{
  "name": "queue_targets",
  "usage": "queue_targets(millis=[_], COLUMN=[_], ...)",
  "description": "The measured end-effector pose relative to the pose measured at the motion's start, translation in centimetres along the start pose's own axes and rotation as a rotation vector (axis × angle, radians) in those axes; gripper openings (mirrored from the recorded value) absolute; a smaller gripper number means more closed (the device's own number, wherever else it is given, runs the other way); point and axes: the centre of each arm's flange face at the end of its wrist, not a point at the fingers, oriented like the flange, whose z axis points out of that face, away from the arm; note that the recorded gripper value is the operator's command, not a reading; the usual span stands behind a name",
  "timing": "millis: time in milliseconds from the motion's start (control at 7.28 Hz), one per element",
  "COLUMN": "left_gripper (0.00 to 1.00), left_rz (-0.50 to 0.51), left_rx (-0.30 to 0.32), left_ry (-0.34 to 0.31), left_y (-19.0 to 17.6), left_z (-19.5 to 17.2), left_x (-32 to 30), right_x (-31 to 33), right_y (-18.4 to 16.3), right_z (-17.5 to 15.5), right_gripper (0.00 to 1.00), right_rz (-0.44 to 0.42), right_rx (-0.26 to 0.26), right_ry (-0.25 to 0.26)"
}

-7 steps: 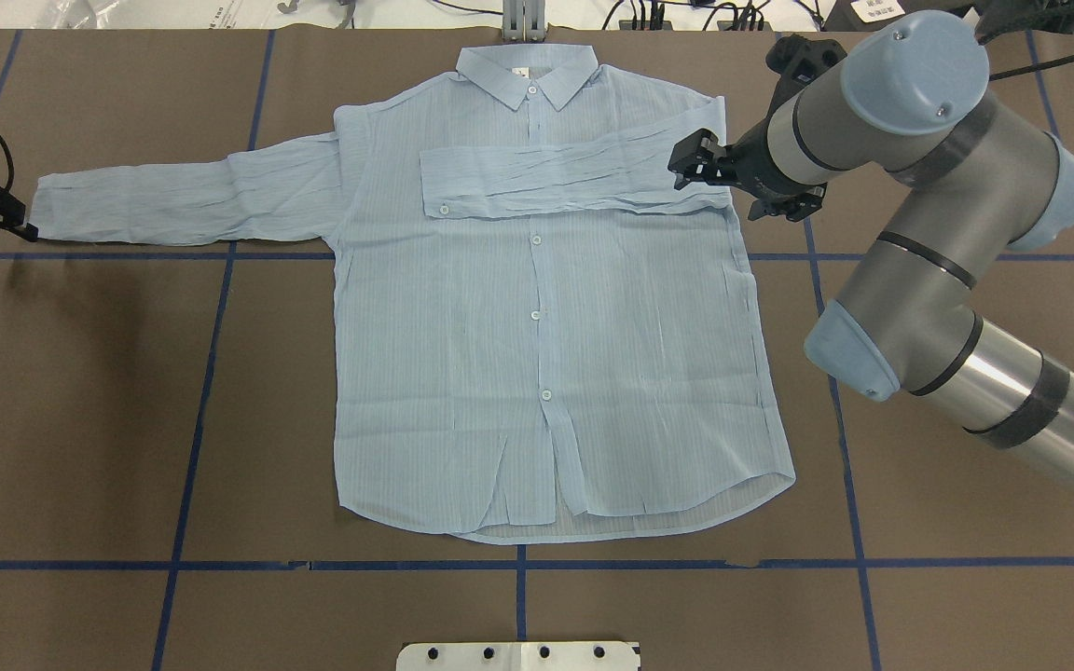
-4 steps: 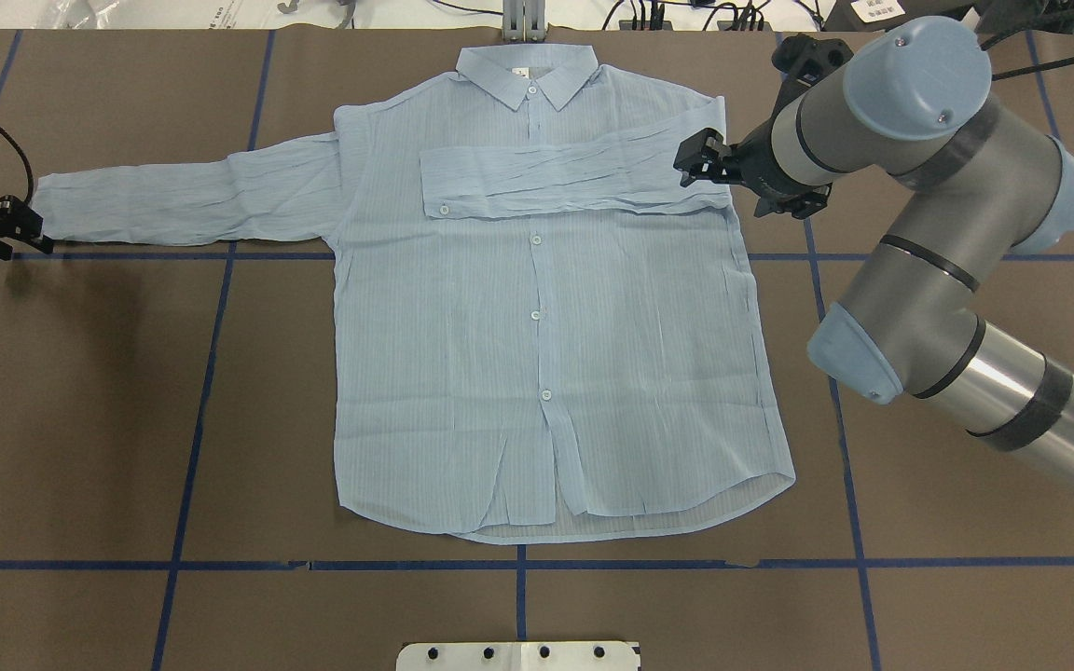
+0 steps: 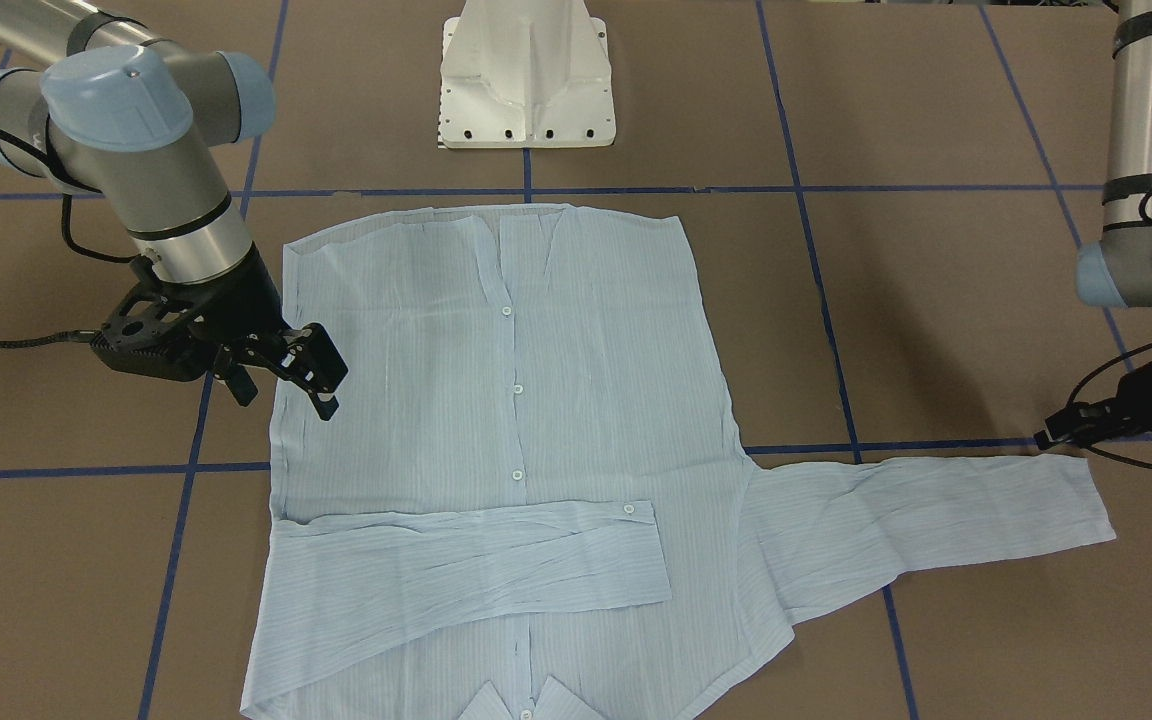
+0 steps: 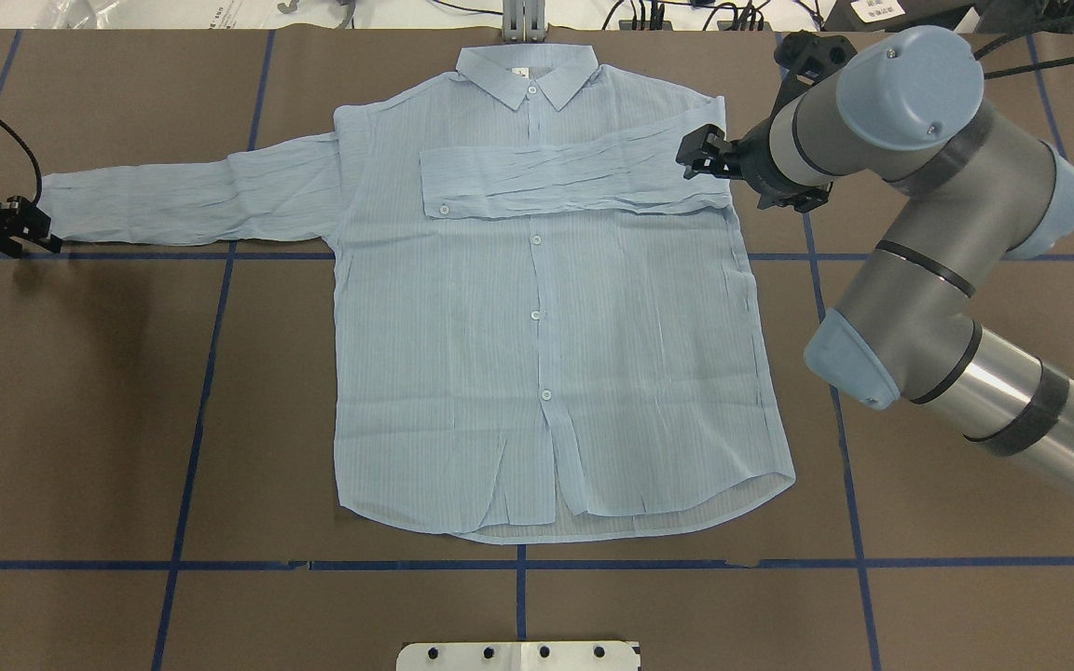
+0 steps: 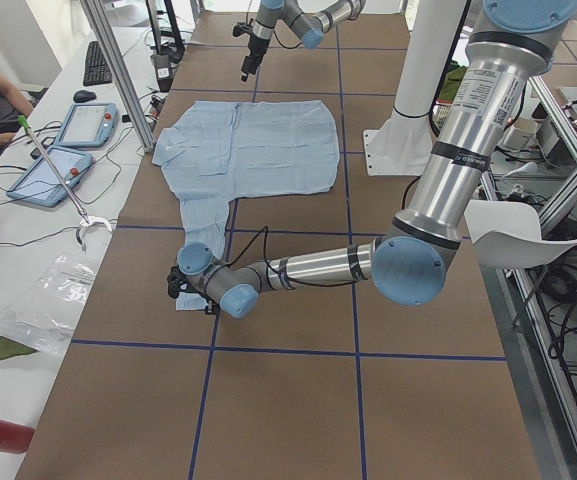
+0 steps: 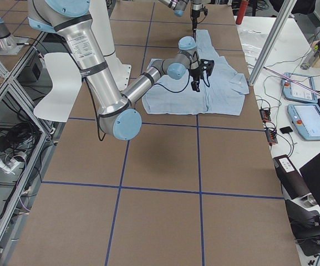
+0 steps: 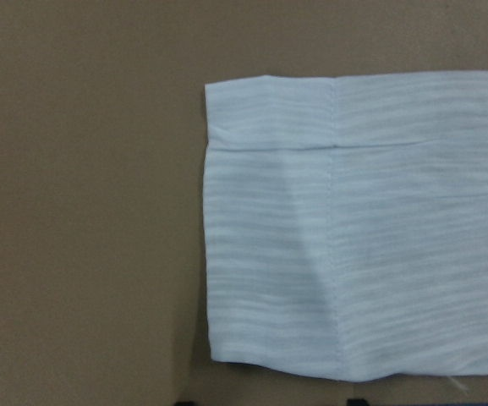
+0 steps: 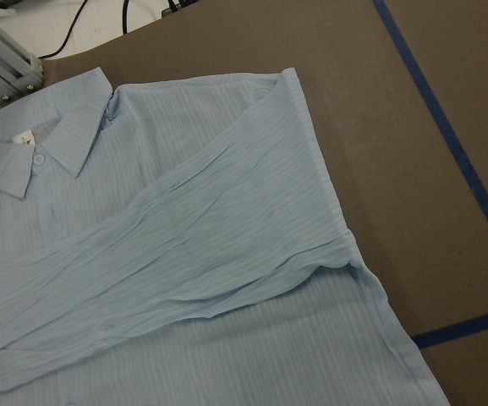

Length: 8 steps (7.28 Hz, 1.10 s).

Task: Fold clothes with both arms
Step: 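Lower the left gripper onto the cuff of the other sleeve and grasp it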

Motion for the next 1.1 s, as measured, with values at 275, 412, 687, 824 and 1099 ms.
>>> queue_targets(millis=[275,412,687,824,1099], left_gripper=[0.65,0.65,0.65,0.65,0.65], left_rz=[-0.001,-0.007,-0.028,-0.034,-0.061], left_rx=[0.037,0.046,0.083,0.092,0.099], left_ry=[0.007,-0.002,-0.062,-0.078,-0.080], left_y=[-0.8,-1.0,-1.8,-2.2,-2.6], left_z=[-2.1,-2.3,-2.0,-1.8,-1.5], left_x=[-0.2,-0.4,-1.1,-1.3,-1.0], right_x=[-0.3,-0.4,-0.5,-0.5,-0.6], right_y=[0.7,1.1,1.4,1.4,1.6], right_z=[0.2,0.4,0.5,0.5,0.6], right_gripper=[1.00,1.00,1.00,1.00,1.00], right_rz=[-0.003,-0.005,-0.007,-0.007,-0.009], right_rx=[0.010,0.013,0.016,0.016,0.014], right_ry=[0.001,0.002,0.003,0.003,0.004])
